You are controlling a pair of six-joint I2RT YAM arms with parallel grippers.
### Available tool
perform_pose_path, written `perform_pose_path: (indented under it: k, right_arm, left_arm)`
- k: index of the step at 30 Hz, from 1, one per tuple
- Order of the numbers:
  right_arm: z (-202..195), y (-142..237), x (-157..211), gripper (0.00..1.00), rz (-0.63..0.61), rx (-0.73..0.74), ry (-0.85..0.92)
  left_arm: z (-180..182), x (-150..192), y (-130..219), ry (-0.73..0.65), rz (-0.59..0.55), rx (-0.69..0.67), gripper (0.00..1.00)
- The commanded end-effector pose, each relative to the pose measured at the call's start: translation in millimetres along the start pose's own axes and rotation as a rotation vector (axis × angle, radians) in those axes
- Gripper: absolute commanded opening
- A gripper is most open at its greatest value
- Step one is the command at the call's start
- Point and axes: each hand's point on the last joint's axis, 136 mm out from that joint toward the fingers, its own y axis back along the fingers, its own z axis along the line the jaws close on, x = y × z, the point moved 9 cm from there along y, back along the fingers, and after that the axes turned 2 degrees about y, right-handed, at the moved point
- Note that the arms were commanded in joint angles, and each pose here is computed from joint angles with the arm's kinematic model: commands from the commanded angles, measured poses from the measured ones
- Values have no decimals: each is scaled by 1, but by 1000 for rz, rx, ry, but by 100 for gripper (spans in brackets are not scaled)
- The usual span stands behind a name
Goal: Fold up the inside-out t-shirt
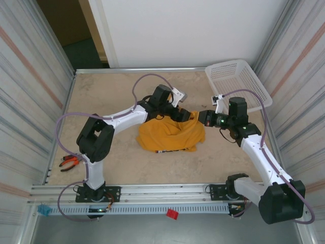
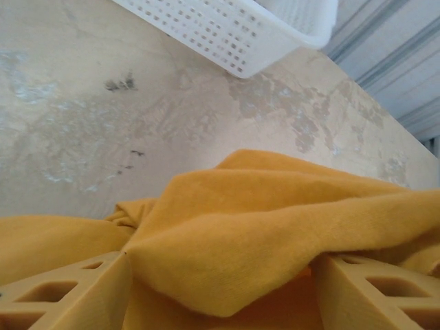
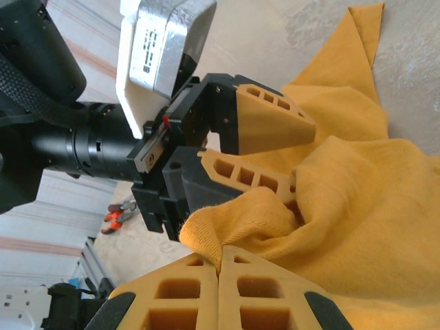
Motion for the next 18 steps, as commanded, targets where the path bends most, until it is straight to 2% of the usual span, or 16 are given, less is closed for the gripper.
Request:
perform_pose_path:
  k: [1, 2, 3, 7, 9, 12, 15, 18]
  right_arm:
    - [10, 4, -5, 0, -13, -32, 40]
    - [10, 4, -5, 0, -13, -30, 39]
    - [10, 4, -6, 0, -15, -31, 40]
    - [7, 6, -6, 0, -21, -18, 31]
    - [6, 8, -6, 0, -27, -12, 26]
    - [3, 9, -4, 0, -34, 0, 20]
    - [-5, 5, -3, 0, -28, 25, -1]
    - [-14, -5, -5, 0, -20, 31, -28]
  left_arm:
    - [-6, 9, -6, -21, 19, 100, 68]
    - [-7, 11, -7, -15, 19, 123, 66]
    - [-7, 13, -10, -6, 24, 150, 59]
    - [-9, 8, -16, 30, 26, 219, 0]
    - [-8, 0, -6, 42, 0, 204, 0]
    - [0, -19, 30, 99, -114, 150, 0]
    - [3, -35, 76, 168, -231, 172, 0]
    - [-11, -45, 112, 177, -273, 217, 0]
